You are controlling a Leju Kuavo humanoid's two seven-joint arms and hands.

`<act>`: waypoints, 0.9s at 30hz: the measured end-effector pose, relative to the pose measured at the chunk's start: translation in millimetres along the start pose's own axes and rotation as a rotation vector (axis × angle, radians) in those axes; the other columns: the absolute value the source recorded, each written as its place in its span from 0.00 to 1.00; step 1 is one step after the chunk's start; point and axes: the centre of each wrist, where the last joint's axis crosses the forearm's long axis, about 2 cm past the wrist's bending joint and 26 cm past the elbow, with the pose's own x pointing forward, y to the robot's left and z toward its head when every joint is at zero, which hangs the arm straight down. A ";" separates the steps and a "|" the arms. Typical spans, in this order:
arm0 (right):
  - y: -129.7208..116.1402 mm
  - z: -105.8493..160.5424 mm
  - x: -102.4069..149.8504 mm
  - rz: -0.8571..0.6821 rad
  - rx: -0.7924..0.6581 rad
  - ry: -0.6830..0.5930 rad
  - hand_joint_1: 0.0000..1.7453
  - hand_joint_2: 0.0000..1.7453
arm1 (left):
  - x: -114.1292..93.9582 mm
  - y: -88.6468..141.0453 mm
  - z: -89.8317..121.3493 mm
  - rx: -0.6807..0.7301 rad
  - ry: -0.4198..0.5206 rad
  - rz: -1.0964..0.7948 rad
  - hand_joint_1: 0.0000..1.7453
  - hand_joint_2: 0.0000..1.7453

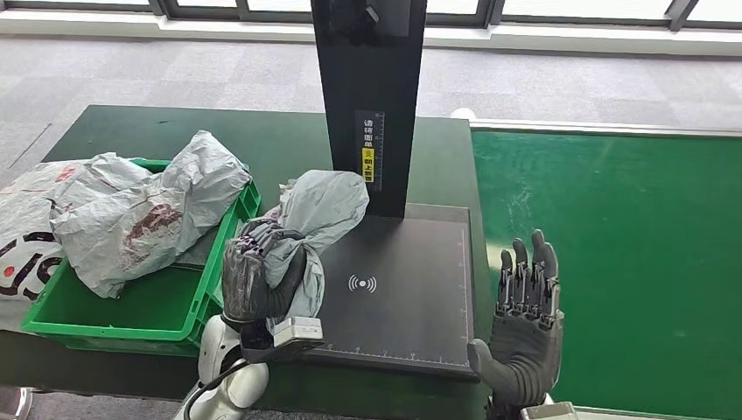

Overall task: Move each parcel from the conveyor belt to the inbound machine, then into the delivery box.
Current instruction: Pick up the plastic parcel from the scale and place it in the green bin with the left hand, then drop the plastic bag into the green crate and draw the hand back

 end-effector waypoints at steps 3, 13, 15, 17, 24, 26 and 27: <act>1.1 0.2 0.7 -0.005 0.003 0.000 0.00 1.00 | 3.9 5.1 -2.2 0.025 -0.012 0.005 1.00 1.00; 2.8 0.1 1.3 -0.025 0.025 -0.003 0.00 1.00 | 7.2 9.6 -1.8 0.054 -0.031 0.029 1.00 1.00; 2.9 0.2 1.4 -0.029 0.030 -0.003 0.00 1.00 | 7.0 9.4 -0.9 0.056 -0.024 0.037 1.00 1.00; 3.0 0.1 1.3 -0.033 0.030 -0.001 0.00 1.00 | 6.5 9.1 -0.2 0.058 -0.014 0.048 1.00 1.00; 4.2 -5.9 -0.8 -0.066 0.030 -0.007 0.00 1.00 | -18.0 27.2 -7.0 0.207 -0.022 0.080 1.00 1.00; 4.7 -7.9 -2.2 -0.076 0.030 -0.008 0.00 1.00 | -37.1 46.3 -14.6 0.323 0.020 0.073 1.00 1.00; 4.9 -8.7 -3.2 -0.080 0.031 -0.008 0.00 1.00 | -46.7 56.7 -16.9 0.379 0.051 0.068 1.00 1.00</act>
